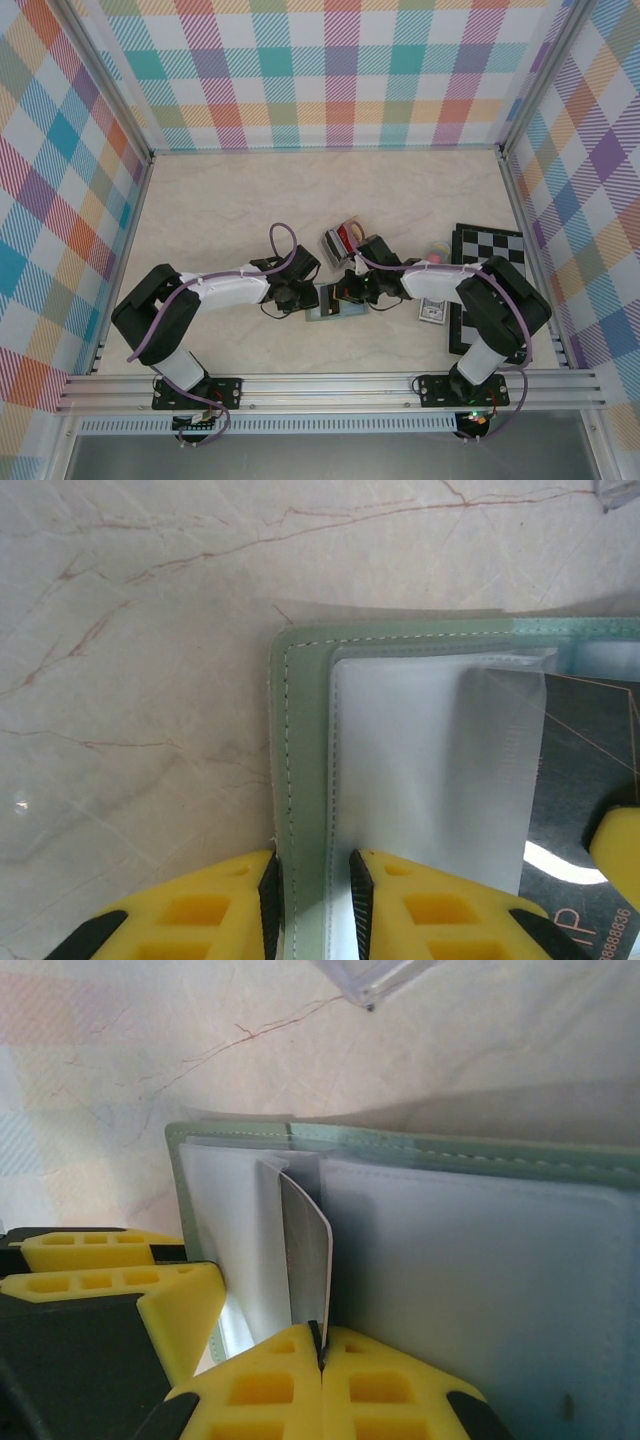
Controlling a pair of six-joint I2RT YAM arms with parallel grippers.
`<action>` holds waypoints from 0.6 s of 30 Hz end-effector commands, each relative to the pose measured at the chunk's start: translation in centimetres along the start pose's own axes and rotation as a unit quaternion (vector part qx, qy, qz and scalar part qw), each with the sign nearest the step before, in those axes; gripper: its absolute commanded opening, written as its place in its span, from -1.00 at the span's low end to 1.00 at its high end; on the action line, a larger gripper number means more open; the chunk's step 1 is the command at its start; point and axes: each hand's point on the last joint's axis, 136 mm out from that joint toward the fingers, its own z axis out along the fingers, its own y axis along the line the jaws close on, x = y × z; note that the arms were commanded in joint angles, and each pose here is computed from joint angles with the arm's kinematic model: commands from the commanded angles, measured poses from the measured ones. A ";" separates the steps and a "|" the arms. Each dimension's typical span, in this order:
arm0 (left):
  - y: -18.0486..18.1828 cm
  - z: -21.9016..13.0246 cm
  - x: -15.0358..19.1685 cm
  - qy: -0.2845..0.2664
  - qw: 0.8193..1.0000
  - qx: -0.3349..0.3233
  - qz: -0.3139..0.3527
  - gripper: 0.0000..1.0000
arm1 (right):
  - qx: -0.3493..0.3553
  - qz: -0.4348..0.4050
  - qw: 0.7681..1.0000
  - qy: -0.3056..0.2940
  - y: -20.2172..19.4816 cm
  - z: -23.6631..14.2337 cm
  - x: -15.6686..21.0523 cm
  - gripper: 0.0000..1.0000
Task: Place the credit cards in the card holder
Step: Insert the credit card into the card slot.
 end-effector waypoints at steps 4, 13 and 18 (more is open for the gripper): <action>0.0 0.7 0.1 0.012 1.000 -0.003 0.005 -0.43 | 0.012 -0.025 0.998 0.049 0.3 1.2 1.6 -0.83; 0.2 -0.1 -0.5 -0.004 1.000 -0.006 0.010 -0.42 | 0.093 -0.020 0.995 0.024 -1.8 0.0 0.8 -0.62; 0.2 0.0 -0.6 -0.004 1.000 -0.005 0.014 -0.48 | 0.094 -0.021 0.995 0.021 -1.6 -0.1 0.6 -0.63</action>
